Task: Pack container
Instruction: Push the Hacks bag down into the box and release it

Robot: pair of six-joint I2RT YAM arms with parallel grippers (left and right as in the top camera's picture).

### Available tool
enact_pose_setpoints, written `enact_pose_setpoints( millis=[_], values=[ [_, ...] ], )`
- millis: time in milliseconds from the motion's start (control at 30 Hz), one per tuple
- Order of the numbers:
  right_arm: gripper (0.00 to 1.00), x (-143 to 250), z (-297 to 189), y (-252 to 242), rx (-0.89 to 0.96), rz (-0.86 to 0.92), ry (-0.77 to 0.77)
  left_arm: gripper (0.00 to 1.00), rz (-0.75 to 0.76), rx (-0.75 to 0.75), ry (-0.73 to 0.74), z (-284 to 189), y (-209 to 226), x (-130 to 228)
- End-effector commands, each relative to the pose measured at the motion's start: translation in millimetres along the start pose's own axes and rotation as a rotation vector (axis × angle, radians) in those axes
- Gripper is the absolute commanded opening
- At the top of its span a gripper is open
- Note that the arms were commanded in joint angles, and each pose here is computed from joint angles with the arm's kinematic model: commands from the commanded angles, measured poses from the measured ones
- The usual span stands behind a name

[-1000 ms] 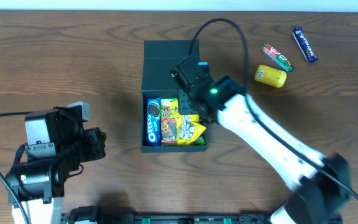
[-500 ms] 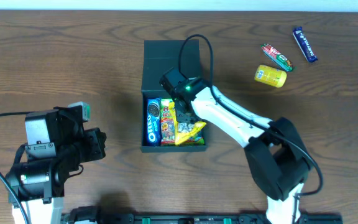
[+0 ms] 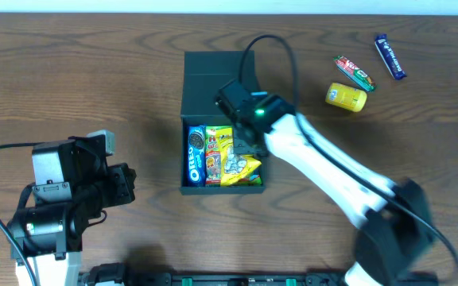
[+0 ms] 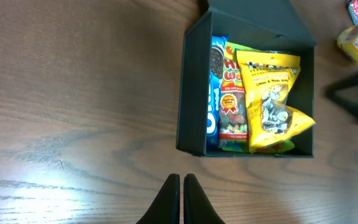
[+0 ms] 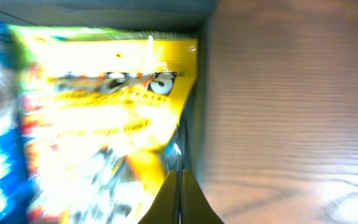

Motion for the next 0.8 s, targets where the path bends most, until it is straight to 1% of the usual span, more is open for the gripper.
enact_pose_setpoints(
  millis=[0,67,167,367,767],
  values=[
    [0.01,5.1,-38.5,7.4,-0.101,-0.025,-0.01,0.06,0.025,-0.004,-0.01,-3.0,-0.8,-3.3],
    [0.01,15.0,-43.2,7.9,-0.109,-0.051,0.018,0.06,0.025,-0.004,-0.012,-3.0,-0.8,-3.7],
    [0.01,28.6,-36.9,7.6,-0.095,-0.077,0.055,0.06,0.025,-0.004,-0.013,-3.0,-0.8,-4.0],
    [0.01,54.6,0.3,12.5,-0.109,-0.101,0.111,0.06,0.025,-0.004,-0.013,-3.0,-0.8,-3.9],
    [0.01,86.5,62.9,-6.3,-0.073,-0.067,0.142,0.06,0.03,-0.004,-0.013,-3.0,-0.8,-3.9]
  ],
)
Point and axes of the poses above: each gripper's point midway between its finger pads, its own z axis out along the fingers, its own y axis along the line the jaws close on, x = y × z, the point moved 1 cm from there along -z, back along the fingers, and after that the axes turned 12 degrees about z, right-handed, at the moved point
